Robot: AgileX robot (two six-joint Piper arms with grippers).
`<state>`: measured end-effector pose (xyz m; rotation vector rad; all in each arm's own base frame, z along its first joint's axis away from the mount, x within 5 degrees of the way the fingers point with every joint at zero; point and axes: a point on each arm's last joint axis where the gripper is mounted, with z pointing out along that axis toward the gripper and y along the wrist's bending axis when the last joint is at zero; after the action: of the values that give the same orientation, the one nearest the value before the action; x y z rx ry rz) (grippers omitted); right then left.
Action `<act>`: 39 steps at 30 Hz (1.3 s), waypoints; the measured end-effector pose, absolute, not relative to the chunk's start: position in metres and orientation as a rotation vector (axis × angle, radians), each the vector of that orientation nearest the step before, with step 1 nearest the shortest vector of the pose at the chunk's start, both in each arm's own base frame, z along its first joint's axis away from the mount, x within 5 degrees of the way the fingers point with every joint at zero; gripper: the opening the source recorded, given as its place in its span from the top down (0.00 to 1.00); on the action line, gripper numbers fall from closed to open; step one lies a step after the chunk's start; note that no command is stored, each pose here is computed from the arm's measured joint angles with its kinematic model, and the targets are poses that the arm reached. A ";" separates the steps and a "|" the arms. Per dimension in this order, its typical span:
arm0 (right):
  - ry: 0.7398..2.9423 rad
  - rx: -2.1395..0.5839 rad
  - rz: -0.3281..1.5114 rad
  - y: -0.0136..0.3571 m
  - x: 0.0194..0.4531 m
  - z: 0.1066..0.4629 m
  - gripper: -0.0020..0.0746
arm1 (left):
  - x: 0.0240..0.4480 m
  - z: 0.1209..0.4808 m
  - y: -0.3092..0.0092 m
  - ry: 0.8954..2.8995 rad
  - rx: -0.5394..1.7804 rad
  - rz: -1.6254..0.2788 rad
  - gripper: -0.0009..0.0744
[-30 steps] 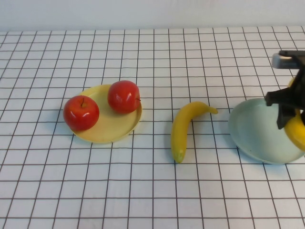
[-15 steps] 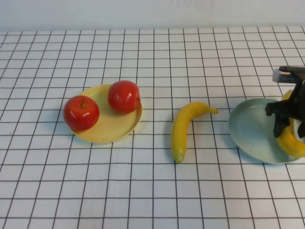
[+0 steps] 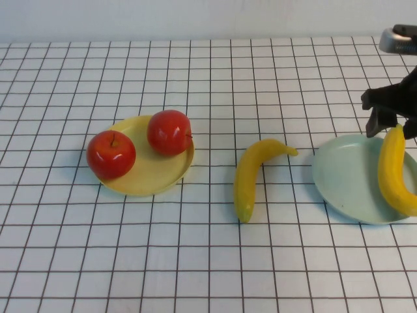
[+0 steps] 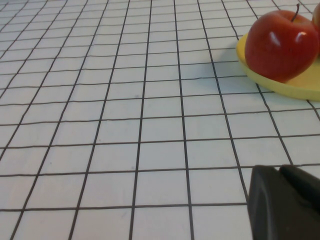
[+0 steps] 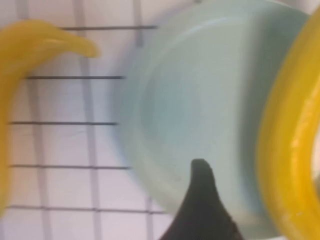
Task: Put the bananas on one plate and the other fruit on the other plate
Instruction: Put another type of fruit in the right plate
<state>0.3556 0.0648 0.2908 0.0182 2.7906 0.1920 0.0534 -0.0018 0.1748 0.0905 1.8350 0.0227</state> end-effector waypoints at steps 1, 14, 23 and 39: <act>2.777 0.017 0.227 0.070 0.351 0.298 0.39 | 0.053 0.175 -0.002 1.835 0.090 0.023 0.99; 2.903 -0.057 0.358 0.144 0.337 0.275 0.39 | 0.053 0.175 -0.002 1.835 0.090 0.023 0.99; 2.929 -0.190 0.304 0.199 0.366 0.259 0.39 | 0.053 0.175 -0.002 1.835 0.090 0.023 0.99; 2.944 -0.253 0.289 0.262 0.413 0.217 0.39 | 0.053 0.175 -0.002 1.835 0.090 0.023 0.99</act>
<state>0.4135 0.2618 0.2168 -0.2532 2.9438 0.2892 0.0534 -0.0018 0.1748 0.0905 1.8355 0.0227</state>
